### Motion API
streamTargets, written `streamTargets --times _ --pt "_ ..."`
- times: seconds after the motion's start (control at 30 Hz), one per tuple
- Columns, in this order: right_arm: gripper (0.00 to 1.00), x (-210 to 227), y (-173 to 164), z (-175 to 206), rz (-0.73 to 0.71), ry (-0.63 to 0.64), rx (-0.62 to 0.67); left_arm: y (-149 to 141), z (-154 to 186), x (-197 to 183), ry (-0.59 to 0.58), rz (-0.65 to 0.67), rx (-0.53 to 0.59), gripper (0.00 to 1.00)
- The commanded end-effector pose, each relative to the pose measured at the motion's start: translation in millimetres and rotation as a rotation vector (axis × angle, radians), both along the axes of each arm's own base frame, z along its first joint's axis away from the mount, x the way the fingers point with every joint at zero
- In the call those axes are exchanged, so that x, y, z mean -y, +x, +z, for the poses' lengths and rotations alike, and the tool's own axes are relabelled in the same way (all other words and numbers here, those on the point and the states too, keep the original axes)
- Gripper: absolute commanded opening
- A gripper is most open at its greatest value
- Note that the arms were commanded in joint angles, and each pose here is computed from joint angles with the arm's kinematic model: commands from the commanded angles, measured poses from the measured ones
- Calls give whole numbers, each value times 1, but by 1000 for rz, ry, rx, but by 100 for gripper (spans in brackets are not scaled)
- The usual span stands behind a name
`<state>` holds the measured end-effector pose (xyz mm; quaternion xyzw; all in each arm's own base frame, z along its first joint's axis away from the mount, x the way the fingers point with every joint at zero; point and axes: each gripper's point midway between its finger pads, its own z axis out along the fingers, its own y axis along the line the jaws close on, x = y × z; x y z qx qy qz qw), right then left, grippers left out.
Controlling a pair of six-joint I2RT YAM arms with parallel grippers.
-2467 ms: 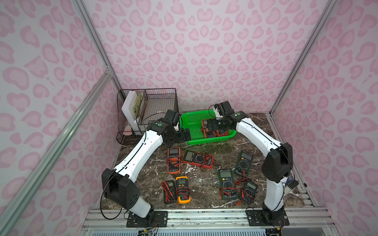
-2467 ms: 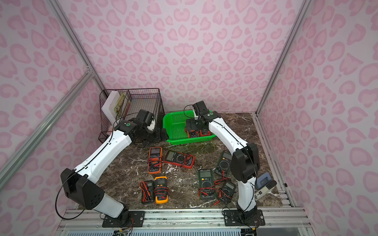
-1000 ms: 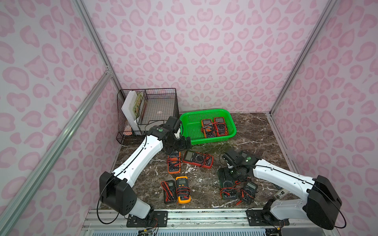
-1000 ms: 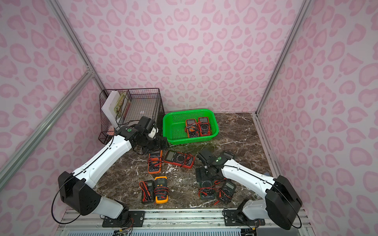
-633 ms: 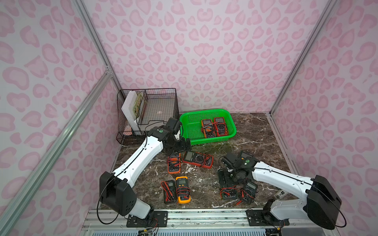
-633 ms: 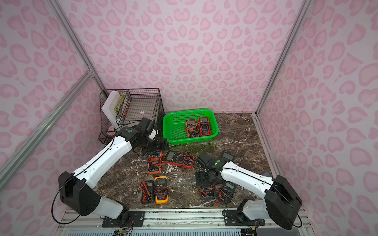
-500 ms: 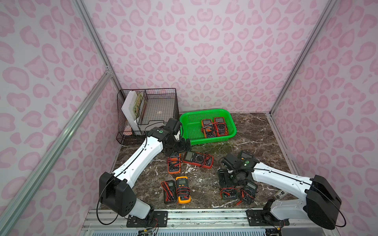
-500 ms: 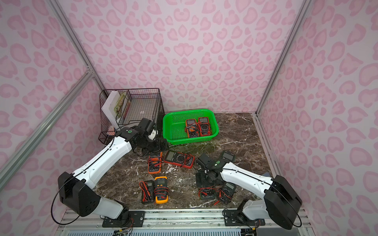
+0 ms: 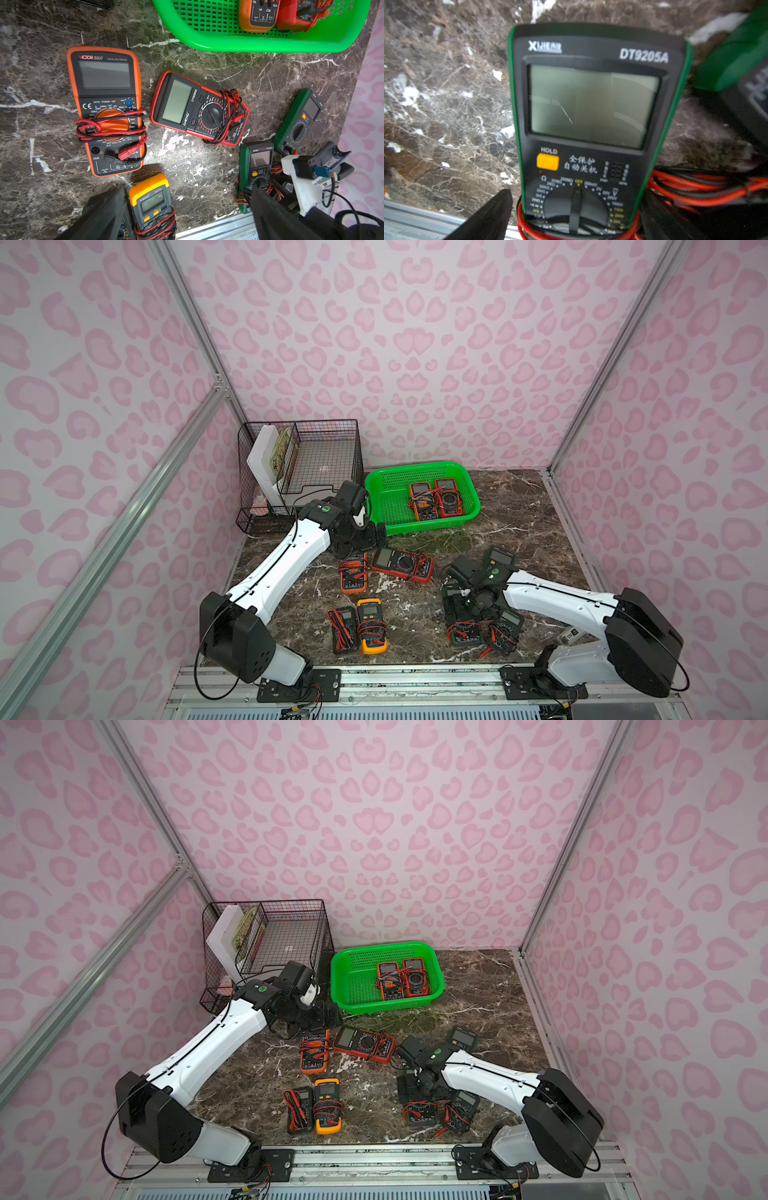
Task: Put the multimeter into the basket
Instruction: Pick up the multimeter from the center of the board.
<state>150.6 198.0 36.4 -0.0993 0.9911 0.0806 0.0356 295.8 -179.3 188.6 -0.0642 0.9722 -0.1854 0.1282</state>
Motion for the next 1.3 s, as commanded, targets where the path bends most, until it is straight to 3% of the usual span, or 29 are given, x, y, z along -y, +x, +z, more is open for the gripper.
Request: streamTargets --times 0.0,0.13,0.6,1.03,1.27 --pt "99 -7 0 -3 27 17 -12 1 2 -1 2 5 16 99" --pt "96 -11 2 -7 54 13 -20 0 2 -3 5 11 17 98" --pt "59 -28 15 16 84 53 19 2 4 -5 7 18 32 98" --pt "56 -44 36 58 89 95 101 14 11 -10 3 56 53 98" --pt "56 -59 64 84 114 118 167 21 13 -22 -2 105 61 98"
